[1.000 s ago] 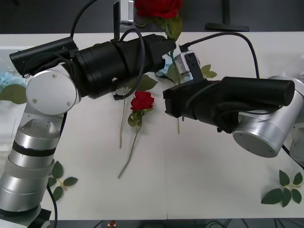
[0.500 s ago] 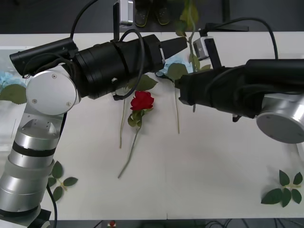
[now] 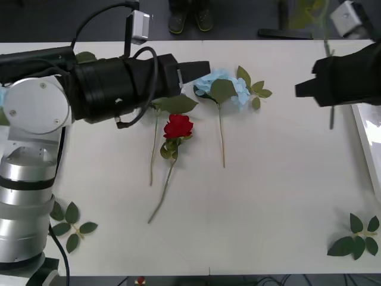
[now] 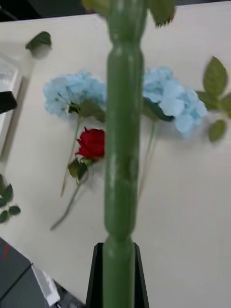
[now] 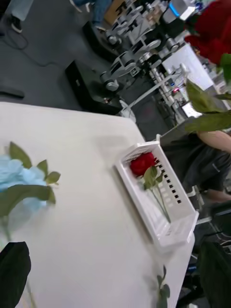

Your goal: Place the red flowers into the right box and the blue flowers into the left box. If a person shows an open palm, hand one flower to the person first, then continue sorting.

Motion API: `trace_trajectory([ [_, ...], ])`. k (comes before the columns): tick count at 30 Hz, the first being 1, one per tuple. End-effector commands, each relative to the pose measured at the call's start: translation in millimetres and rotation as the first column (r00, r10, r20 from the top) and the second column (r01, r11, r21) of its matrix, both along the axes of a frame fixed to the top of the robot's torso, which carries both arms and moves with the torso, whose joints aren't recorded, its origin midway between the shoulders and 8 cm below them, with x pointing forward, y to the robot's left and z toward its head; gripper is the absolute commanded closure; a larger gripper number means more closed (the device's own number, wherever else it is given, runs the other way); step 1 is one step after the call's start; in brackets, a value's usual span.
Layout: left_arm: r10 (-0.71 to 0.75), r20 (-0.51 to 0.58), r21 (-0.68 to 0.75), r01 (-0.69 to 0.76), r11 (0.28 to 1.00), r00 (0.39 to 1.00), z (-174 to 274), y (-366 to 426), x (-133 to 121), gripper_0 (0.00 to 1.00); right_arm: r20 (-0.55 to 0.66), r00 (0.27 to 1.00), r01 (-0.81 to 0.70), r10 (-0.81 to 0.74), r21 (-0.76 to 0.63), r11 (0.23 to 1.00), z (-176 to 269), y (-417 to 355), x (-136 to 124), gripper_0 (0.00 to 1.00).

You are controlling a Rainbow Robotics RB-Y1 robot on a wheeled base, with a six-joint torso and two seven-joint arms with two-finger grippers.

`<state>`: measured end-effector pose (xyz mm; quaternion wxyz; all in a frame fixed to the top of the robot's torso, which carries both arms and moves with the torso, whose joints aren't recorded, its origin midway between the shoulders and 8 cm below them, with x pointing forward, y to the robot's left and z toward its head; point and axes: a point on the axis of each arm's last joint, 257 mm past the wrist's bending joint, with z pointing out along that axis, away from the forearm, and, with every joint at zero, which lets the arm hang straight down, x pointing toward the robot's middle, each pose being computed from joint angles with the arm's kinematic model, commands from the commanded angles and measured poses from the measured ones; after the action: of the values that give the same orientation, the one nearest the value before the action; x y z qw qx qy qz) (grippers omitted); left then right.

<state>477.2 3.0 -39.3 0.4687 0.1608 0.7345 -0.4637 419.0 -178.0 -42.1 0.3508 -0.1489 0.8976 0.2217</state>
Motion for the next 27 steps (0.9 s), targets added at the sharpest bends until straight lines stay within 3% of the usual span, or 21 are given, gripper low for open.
trace_trajectory([
  [1, 0.055, -0.109, 0.065, -0.048, 0.997, 0.992, -14, 22, 6, 0.0, -0.034, 0.997, 0.061, -0.062, -0.053, 0.997, 37, -46, -5, 1.0],
  [5, 0.174, -0.183, 0.19, -0.139, 0.972, 0.968, -41, 55, 20, 0.0, -0.168, 0.97, 0.163, -0.179, -0.104, 0.981, 38, -110, -3, 1.0],
  [11, 0.366, -0.235, 0.362, -0.269, 0.893, 0.9, -79, 97, 35, 0.0, -0.264, 0.924, 0.237, -0.277, -0.173, 0.956, 17, -211, 14, 1.0],
  [20, 0.567, -0.201, 0.499, -0.415, 0.761, 0.798, -106, 126, 49, 0.0, -0.26, 0.908, 0.241, -0.329, -0.32, 0.916, -39, -346, 28, 1.0],
  [27, 0.631, -0.188, 0.571, -0.439, 0.694, 0.753, -132, 132, 60, 0.0, -0.203, 0.884, 0.282, -0.421, -0.487, 0.827, -95, -422, 33, 1.0],
])
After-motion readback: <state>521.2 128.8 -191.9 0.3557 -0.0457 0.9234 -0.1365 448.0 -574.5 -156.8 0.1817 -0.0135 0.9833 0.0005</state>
